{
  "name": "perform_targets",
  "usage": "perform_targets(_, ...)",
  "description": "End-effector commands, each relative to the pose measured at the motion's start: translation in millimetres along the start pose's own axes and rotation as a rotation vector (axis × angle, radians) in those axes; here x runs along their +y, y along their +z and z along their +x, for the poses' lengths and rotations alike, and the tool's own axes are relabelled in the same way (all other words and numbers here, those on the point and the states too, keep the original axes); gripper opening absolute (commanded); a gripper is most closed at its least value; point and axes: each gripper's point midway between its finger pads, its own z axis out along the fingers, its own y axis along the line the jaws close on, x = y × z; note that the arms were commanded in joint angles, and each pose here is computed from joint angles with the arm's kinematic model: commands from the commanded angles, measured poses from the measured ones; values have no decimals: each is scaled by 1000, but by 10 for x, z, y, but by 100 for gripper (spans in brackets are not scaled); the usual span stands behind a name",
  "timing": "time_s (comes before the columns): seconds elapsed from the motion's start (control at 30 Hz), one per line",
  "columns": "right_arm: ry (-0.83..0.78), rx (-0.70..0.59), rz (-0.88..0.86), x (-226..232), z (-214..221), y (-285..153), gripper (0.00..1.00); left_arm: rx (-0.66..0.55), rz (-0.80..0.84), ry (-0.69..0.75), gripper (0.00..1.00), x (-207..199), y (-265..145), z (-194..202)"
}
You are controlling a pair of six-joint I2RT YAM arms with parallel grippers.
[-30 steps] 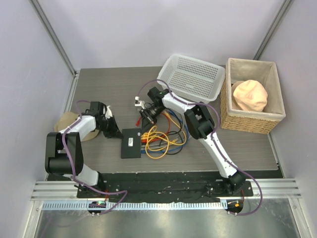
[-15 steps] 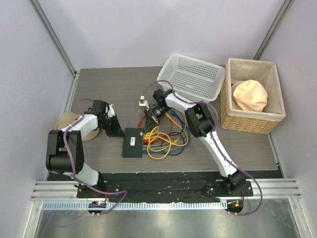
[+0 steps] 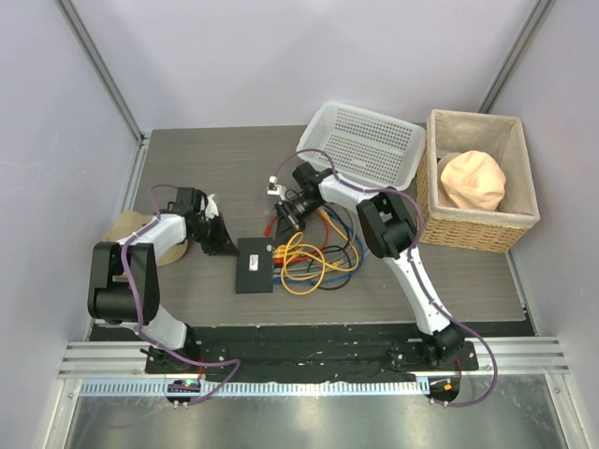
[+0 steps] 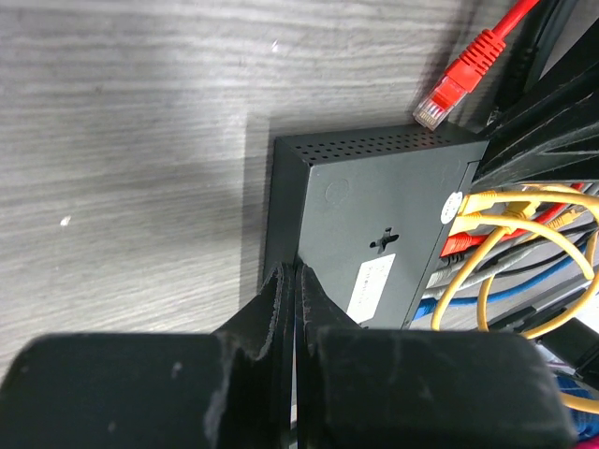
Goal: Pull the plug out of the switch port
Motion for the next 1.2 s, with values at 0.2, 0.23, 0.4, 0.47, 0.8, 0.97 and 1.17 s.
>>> perform_targets(0.2,1,62,3,-339,359,-182,2,47,-191,5,0,456,117,145)
perform_targets(0.23,-53,58,-3,-311,203,-212,1,50,-188,5,0,451,120,149)
perform_targets(0.4,-115,142,-7,-404,365,-235,1,63,-188,5,0,450,144,156)
perform_targets(0.47,-144,186,-21,-440,519,-235,1,71,-189,8,0,449,162,165)
perform_targets(0.8,-84,258,18,-525,799,-263,1,82,-190,41,0,394,216,115)
perform_targets(0.97,-183,164,63,-376,463,-364,1,76,-123,100,5,189,106,-32)
perform_targets(1.17,-329,63,107,12,45,-599,1,35,125,182,80,-312,-189,-253)
